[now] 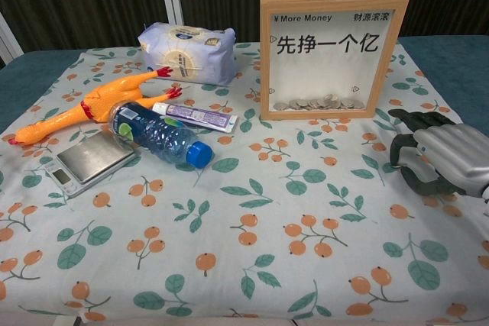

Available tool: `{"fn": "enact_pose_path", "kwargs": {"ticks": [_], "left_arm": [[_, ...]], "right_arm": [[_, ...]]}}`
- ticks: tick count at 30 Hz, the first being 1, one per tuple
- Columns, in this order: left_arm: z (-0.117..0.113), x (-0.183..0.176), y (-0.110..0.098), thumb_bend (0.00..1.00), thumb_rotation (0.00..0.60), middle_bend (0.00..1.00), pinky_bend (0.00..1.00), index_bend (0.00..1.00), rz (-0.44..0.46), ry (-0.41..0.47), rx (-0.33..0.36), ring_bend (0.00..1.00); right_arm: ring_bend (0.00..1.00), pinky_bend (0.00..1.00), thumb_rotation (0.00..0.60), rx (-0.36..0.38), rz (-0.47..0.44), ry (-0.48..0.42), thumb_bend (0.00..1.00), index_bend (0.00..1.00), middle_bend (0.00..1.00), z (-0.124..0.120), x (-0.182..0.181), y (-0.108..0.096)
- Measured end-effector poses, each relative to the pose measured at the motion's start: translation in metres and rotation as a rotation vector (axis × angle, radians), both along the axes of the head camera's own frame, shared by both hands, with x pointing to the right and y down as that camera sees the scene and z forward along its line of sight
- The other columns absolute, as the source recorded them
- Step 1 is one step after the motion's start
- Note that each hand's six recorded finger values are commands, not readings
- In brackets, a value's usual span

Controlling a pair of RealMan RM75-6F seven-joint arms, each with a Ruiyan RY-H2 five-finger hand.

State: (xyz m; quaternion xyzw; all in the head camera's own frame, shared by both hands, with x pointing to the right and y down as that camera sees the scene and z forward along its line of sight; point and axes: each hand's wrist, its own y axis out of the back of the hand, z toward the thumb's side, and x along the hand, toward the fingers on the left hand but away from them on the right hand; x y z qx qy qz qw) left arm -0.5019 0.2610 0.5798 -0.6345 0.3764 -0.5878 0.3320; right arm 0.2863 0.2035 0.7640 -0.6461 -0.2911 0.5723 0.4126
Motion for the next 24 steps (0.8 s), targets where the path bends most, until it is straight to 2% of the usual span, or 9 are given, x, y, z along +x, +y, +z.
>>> {"fn": "enact_pose_path", "kwargs": {"ticks": [15, 24], "left_arm": [[0.0024, -0.0004, 0.0007, 0.41, 0.6, 0.0, 0.0, 0.0, -0.003, -0.004, -0.008, 0.0], [0.0039, -0.0013, 0.0013, 0.41, 0.6, 0.0, 0.0, 0.0, -0.004, 0.001, -0.011, 0.0]], "right_arm": [[0.0, 0.0, 0.6, 0.025, 0.0, -0.01, 0.36, 0.69, 0.06, -0.0029, -0.0011, -0.0006], [0.0, 0.0, 0.6, 0.034, -0.001, -0.005, 0.36, 0.67, 0.06, -0.0036, 0.0005, -0.0002]]}}
